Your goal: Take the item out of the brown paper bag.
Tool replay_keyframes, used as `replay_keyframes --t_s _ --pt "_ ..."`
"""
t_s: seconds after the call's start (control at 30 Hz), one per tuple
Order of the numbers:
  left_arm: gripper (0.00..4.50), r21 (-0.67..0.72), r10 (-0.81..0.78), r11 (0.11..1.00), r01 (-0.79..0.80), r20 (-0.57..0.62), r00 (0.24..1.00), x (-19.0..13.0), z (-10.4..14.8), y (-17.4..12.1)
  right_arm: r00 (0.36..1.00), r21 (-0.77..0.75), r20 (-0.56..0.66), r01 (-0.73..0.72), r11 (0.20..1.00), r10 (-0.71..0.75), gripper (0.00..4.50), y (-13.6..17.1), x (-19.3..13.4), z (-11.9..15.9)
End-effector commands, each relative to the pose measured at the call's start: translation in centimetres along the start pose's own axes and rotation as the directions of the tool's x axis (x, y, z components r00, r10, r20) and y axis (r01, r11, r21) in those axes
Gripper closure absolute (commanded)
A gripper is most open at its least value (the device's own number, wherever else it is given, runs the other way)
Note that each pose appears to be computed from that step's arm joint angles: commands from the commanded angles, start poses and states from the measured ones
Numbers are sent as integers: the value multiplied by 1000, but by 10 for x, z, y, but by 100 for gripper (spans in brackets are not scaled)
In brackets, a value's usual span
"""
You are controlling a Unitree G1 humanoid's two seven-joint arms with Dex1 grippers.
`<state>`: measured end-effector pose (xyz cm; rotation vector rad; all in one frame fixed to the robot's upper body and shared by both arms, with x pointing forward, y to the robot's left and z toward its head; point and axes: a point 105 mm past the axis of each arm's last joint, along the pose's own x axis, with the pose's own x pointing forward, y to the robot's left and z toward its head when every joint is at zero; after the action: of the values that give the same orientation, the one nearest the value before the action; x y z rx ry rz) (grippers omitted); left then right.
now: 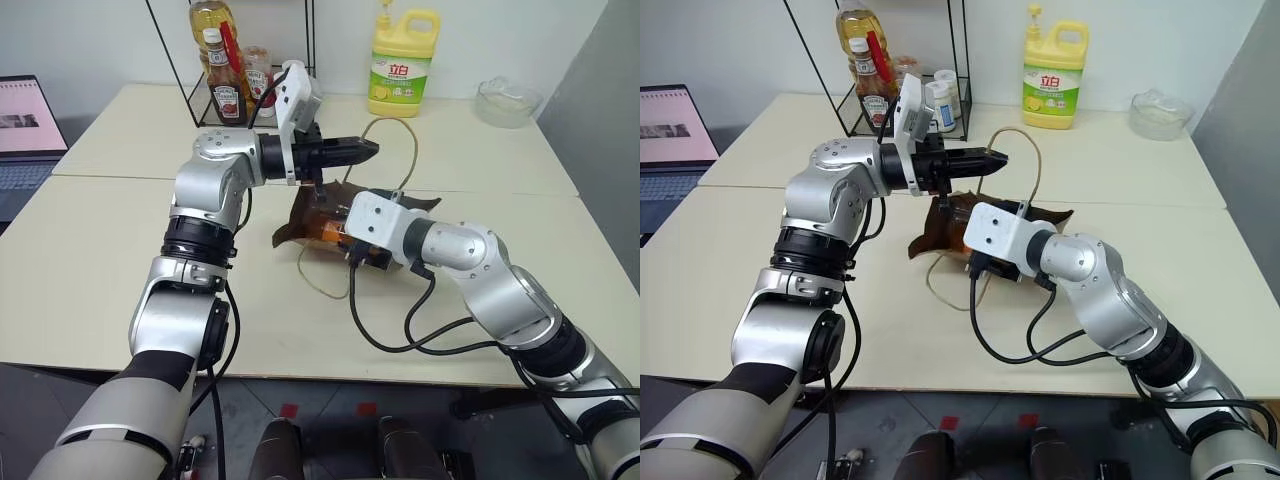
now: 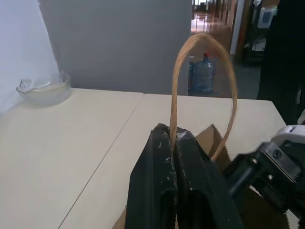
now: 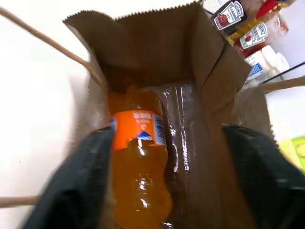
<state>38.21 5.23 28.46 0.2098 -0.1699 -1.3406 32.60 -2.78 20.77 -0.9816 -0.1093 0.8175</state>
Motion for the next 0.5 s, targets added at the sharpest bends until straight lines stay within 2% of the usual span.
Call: replay_keyframes --t_s 0.03,0.27,0.4,0.5 --pt "450 40 -3 999 0 62 998 0 23 1 998 -90 36 51 995 -48 129 -6 -5 9" --pt "450 24 3 1000 -5 76 997 0 26 1 998 -223 47 38 974 -28 129 2 -12 11" --pt "450 25 -9 1000 7 81 997 1 27 -1 1000 -228 23 -5 974 10 129 7 -9 6" --pt "450 28 -22 999 20 82 996 2 28 -3 1000 -246 -10 -12 969 10 129 -1 -5 3"
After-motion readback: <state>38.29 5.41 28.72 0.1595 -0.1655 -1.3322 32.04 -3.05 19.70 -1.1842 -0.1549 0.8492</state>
